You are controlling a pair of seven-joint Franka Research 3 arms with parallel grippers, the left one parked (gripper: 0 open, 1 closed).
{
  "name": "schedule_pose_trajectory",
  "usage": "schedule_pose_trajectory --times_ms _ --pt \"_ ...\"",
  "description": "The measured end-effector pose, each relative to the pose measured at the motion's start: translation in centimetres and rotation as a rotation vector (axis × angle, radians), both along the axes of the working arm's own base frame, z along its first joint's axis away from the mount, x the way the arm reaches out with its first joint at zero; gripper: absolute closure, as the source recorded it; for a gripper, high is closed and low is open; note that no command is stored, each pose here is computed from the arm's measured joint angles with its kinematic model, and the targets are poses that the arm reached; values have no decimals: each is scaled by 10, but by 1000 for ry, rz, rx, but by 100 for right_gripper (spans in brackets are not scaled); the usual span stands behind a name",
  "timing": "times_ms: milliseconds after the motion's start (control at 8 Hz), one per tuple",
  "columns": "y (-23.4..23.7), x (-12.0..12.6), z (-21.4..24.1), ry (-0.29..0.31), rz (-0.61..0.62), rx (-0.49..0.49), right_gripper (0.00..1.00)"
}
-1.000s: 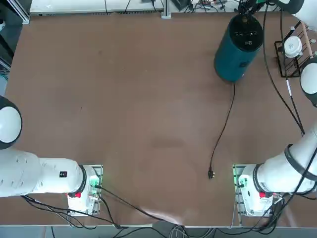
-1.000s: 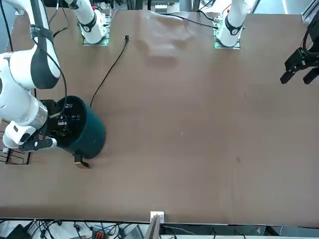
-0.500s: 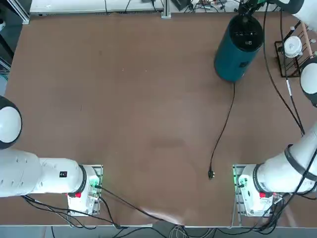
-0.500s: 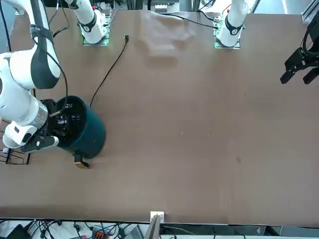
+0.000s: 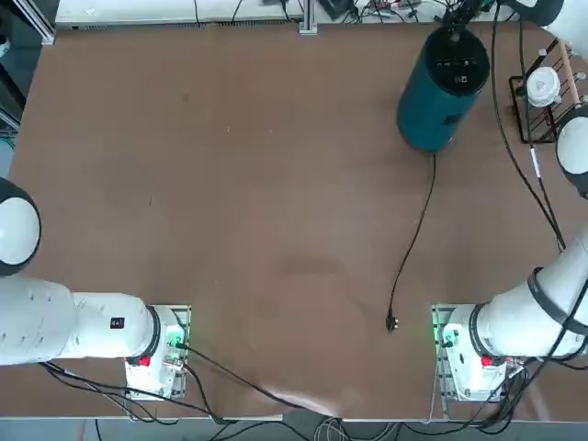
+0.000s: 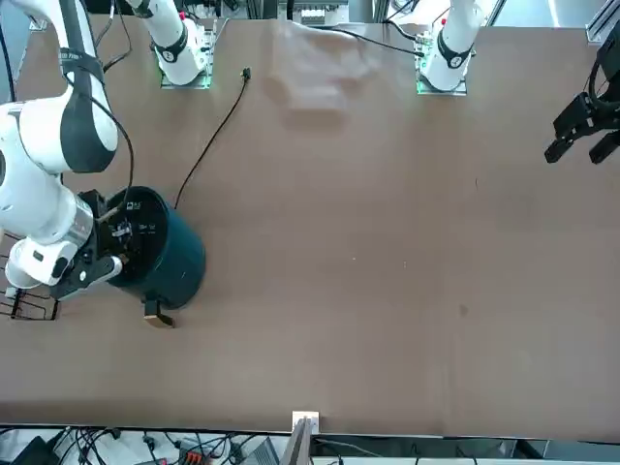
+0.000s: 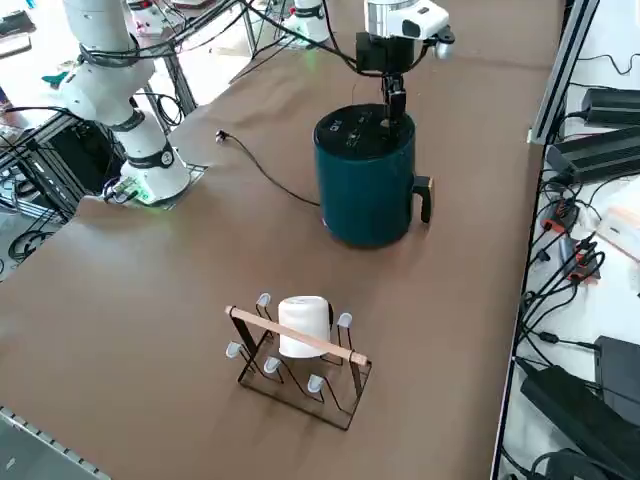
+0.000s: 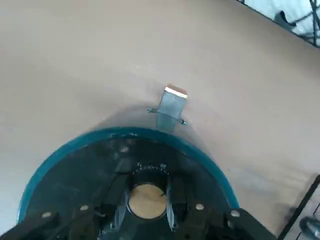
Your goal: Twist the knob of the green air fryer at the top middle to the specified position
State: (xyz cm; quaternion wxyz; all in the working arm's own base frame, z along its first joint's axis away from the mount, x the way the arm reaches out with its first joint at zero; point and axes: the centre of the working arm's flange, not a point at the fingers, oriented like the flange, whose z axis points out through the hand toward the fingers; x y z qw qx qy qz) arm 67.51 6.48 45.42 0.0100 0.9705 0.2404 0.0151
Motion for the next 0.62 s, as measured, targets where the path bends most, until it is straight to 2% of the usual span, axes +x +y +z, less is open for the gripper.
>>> schedule_pose_trajectory --times_ms 625 --pt "1 0 0 3 147 -6 55"
